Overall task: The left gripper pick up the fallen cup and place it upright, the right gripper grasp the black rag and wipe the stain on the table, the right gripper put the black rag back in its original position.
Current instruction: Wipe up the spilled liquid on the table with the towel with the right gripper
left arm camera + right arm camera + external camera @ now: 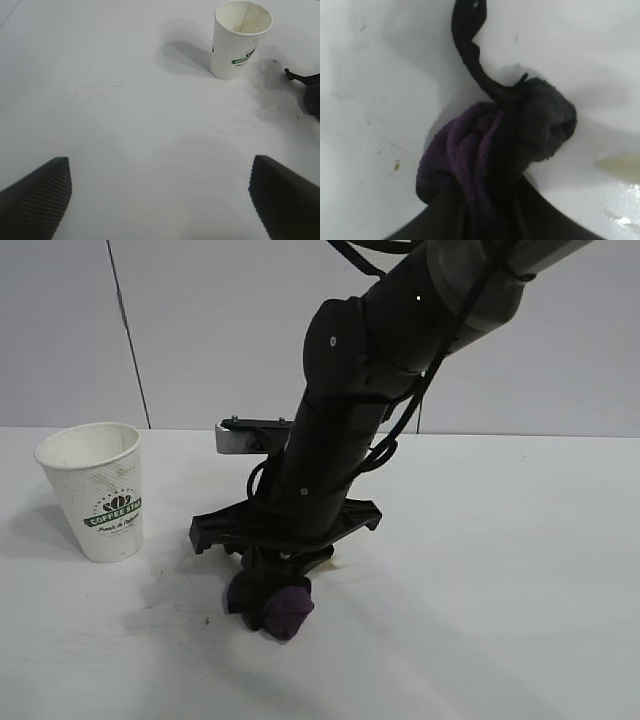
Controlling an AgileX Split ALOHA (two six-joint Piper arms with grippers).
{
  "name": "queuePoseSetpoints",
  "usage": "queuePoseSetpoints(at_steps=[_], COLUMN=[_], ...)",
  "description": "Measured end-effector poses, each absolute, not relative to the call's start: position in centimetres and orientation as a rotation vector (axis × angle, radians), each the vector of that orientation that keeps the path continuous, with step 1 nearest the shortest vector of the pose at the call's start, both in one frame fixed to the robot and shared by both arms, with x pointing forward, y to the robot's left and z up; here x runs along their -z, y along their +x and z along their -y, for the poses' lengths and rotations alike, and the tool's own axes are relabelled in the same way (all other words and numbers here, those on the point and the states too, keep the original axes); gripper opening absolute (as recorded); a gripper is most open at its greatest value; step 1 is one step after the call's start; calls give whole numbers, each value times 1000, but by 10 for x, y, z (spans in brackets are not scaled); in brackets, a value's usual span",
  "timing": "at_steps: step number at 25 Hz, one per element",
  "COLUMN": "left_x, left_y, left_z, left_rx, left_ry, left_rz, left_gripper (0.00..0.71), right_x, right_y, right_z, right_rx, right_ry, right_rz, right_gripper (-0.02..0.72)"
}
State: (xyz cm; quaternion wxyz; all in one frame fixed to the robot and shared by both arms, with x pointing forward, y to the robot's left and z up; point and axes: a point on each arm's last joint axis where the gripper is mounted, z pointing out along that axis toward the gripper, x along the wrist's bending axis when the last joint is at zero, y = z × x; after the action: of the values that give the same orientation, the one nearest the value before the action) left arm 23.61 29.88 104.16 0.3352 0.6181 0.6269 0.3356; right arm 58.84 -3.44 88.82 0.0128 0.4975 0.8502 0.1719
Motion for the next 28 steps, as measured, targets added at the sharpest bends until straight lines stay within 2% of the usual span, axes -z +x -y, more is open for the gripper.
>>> queuePoseSetpoints(at_steps=[4,10,14,18,23,28], left_x=[-1042,-1042,-1042,-1042,-1042,-1042], left_y=[236,236,236,236,236,236], left_z=[-299,-299,-299,-299,-299,-299], left_rx=[-877,-877,-877,-877,-877,-877], left_ry=[1613,1613,1613,1613,1613,1613], left_rz=[-1636,-1636,-1636,-1636,-1636,-1636], left_gripper=[694,694,694,694,694,694], right_x=[-893,-897,-896,-895,-894,-895], right_y=[606,619,618,609,593,577], right_z=[62,116,130,112,57,11], right_rx=[-379,27,159,-1,-401,-611], right_ry=[1537,1506,1513,1634,1579,1430], right_rz=[-2612,-2612,-2614,-2754,-2907,-2870], right_gripper=[104,104,104,104,104,104])
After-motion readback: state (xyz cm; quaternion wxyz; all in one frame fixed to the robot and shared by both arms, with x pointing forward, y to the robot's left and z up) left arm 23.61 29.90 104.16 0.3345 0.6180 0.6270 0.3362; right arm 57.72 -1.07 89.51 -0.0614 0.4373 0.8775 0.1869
